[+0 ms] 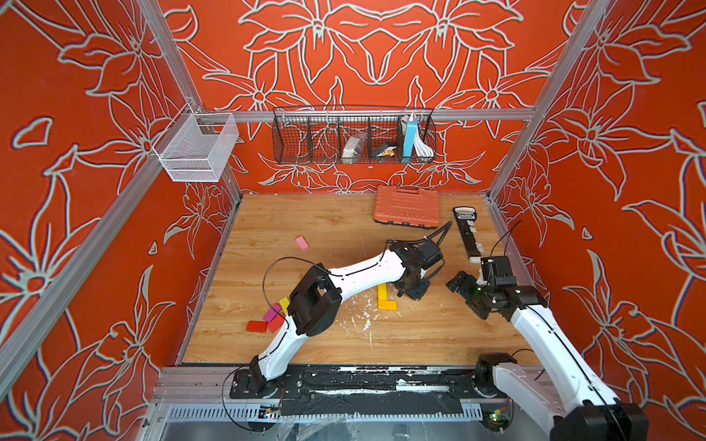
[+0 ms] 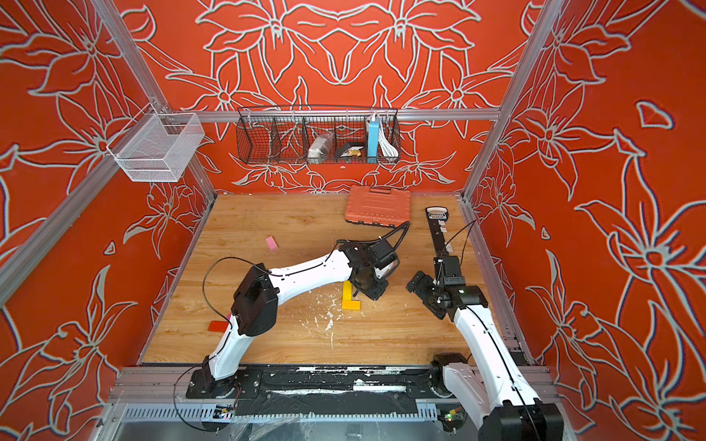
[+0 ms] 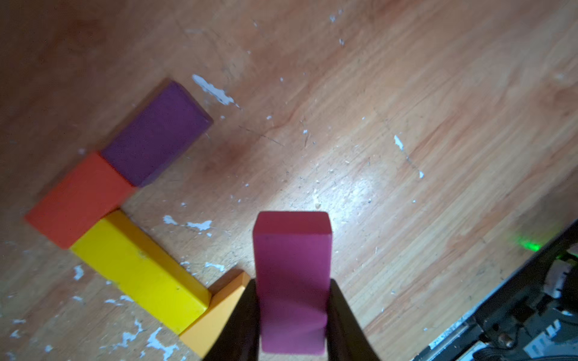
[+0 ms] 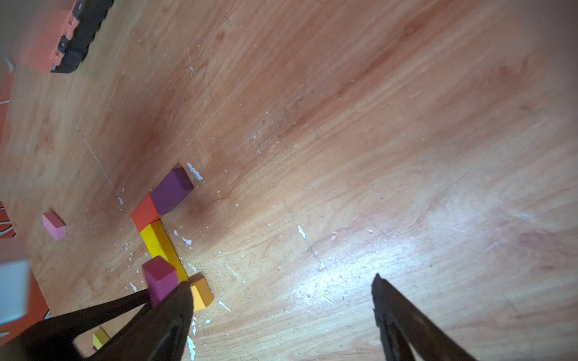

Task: Assemble the letter c with building blocks
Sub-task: Place the building block at the center of the board.

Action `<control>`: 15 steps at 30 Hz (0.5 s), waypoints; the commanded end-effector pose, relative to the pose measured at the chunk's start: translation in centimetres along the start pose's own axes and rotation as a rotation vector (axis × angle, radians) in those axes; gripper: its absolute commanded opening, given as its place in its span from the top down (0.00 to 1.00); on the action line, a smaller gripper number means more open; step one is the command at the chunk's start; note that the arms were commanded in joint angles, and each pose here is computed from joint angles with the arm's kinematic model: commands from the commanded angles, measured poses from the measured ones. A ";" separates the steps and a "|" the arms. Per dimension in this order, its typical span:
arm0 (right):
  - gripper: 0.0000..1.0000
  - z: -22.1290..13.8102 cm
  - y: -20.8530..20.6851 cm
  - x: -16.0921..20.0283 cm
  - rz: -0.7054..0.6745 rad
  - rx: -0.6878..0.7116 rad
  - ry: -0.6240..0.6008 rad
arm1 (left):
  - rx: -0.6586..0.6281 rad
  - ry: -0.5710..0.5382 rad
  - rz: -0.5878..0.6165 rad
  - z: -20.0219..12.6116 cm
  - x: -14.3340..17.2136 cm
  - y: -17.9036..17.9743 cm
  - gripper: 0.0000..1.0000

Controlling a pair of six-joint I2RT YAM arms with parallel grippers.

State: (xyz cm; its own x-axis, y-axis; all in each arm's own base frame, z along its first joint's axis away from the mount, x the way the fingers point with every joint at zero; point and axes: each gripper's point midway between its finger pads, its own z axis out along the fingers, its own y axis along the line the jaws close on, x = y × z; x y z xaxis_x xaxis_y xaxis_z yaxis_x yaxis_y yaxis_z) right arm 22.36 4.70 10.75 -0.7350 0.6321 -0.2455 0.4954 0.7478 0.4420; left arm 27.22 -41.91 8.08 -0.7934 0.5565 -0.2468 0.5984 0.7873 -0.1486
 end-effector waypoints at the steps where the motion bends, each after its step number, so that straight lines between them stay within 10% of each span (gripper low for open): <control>1: 0.08 0.2 -1.5 0.9 0.006 0.046 0.022 | 0.016 0.039 -0.019 0.5 0.6 -0.6 0.68; 15: 0.08 0.3 -2.2 1.2 0.000 0.069 0.028 | 0.057 0.097 -0.043 2.7 1.5 -1.4 0.61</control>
State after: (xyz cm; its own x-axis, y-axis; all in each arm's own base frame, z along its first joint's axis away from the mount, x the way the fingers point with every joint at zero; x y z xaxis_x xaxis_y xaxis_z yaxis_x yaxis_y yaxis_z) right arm 21.36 4.53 9.97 -0.7465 0.6261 -0.2251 0.5075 0.7546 0.4159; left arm 26.00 -42.60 5.85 -0.8222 0.5432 -0.1699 0.5684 0.7989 -0.1965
